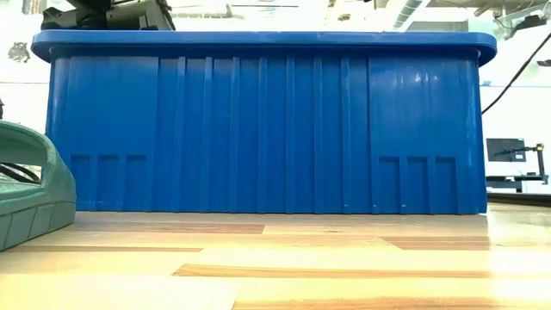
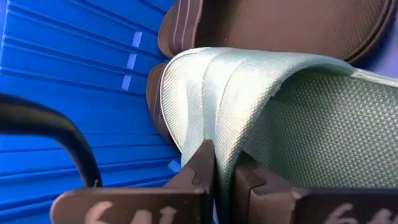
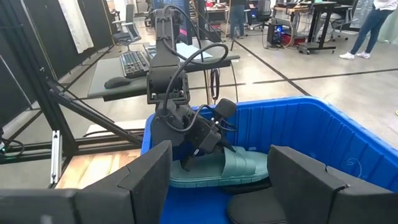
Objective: Pick and place slides into bin
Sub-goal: Put the green slide into the blue bin
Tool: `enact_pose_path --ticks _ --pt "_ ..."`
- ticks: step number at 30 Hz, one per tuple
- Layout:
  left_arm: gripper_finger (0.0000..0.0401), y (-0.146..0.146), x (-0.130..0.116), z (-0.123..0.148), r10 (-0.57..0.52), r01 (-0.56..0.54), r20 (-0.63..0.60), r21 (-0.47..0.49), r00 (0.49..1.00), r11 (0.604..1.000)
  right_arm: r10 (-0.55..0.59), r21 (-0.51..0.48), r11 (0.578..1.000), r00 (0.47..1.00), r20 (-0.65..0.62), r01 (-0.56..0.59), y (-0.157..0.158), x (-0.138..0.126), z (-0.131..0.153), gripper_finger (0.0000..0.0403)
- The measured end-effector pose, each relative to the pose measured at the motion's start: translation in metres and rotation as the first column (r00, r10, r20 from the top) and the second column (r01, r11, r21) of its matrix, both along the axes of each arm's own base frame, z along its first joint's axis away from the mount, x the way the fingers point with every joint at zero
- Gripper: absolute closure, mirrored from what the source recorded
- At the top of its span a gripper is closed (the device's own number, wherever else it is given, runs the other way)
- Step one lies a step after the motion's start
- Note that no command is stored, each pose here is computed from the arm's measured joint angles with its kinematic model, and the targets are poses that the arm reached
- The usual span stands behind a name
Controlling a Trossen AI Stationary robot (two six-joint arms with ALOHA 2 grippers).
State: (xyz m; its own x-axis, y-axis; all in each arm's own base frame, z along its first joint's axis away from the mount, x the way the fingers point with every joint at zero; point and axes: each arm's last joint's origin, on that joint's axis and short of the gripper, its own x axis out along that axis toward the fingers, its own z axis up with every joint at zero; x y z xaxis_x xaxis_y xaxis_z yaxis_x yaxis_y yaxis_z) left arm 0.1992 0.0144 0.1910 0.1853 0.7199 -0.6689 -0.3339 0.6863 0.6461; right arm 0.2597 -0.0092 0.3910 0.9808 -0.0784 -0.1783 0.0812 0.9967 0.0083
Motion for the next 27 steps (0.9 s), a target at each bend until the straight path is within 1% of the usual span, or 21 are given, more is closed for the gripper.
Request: enact_pose_path --ticks 7,14,19,25,27 --pt "0.0395 0.001 -0.0001 -0.0002 0.004 -0.004 -0.001 -0.002 1.0 1.0 0.002 -0.009 1.0 1.0 -0.001 -0.002 0.0 0.0 -0.0001 0.0154" --pt "0.0348 0.0013 0.0 -0.0004 -0.007 0.007 -0.012 -0.002 1.0 1.0 0.003 -0.018 1.0 1.0 -0.002 -0.003 0.0 0.0 0.0 0.0154" --pt "0.0324 0.0035 0.0001 -0.0012 -0.059 0.055 -0.06 -0.054 0.996 0.997 0.004 -0.018 1.0 1.0 -0.002 -0.004 0.0 0.0 0.0 0.0154" --pt "0.0308 0.0076 0.0016 -0.0032 -0.073 0.065 -0.05 -0.142 0.996 0.988 0.016 -0.015 1.0 1.0 -0.002 -0.017 0.0004 0.0 0.0 0.0154" --pt "0.0305 0.0085 0.0023 -0.0034 -0.08 0.072 -0.046 -0.156 0.996 0.985 0.028 -0.013 1.0 1.0 -0.001 -0.028 0.0008 0.0 0.0 0.0154"
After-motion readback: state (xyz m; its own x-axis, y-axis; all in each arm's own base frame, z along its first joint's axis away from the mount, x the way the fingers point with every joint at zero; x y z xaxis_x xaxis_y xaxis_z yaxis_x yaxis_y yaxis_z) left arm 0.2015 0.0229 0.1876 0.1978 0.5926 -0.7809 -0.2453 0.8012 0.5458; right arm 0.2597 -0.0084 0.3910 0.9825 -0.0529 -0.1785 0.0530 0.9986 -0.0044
